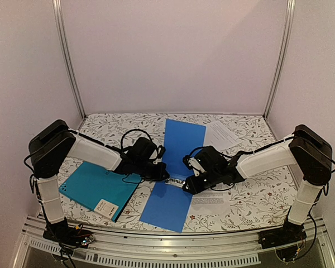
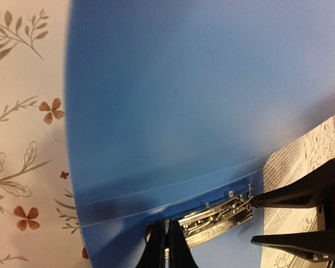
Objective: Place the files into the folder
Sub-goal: Open the folder at the center of the board.
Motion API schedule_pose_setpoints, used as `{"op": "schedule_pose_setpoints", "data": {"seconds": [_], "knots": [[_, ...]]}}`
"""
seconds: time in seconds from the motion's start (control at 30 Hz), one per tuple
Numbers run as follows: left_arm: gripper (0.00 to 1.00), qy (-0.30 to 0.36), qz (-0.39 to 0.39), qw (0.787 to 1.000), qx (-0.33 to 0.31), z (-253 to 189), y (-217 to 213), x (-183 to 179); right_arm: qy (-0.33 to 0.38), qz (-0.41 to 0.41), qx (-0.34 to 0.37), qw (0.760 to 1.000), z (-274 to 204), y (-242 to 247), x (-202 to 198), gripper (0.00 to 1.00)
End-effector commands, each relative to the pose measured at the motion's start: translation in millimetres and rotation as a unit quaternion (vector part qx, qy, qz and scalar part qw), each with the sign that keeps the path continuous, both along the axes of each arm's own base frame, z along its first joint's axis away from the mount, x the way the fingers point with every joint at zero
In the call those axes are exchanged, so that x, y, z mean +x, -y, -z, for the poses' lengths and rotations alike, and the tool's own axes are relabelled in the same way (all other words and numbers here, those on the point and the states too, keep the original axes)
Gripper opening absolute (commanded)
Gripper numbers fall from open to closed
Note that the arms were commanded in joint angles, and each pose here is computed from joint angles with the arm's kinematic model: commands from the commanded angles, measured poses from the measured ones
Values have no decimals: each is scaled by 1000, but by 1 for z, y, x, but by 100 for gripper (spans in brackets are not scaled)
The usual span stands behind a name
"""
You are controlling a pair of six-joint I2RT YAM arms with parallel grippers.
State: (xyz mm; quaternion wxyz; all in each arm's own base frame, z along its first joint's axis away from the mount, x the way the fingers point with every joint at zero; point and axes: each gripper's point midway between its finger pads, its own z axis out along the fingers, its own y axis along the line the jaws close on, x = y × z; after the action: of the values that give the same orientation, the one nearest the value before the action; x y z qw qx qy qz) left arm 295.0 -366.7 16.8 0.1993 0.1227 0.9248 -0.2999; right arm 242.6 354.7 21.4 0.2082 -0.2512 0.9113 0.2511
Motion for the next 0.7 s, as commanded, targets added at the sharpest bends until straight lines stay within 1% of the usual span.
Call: {"op": "schedule_pose_setpoints", "data": {"seconds": [0.0, 0.13, 0.3, 0.67], "knots": [[0, -54, -10, 997, 56, 49, -32, -23, -37, 2, -43, 998, 29, 20, -14, 35], [0, -63, -14, 996, 60, 58, -39, -30, -37, 1, -43, 998, 28, 19, -14, 35], [0, -69, -16, 995, 65, 66, -44, -36, -21, -4, -41, 999, 16, 17, -10, 38], [0, -59, -13, 996, 68, 66, -46, -37, 25, -22, -42, 999, -18, 13, 2, 44]]}}
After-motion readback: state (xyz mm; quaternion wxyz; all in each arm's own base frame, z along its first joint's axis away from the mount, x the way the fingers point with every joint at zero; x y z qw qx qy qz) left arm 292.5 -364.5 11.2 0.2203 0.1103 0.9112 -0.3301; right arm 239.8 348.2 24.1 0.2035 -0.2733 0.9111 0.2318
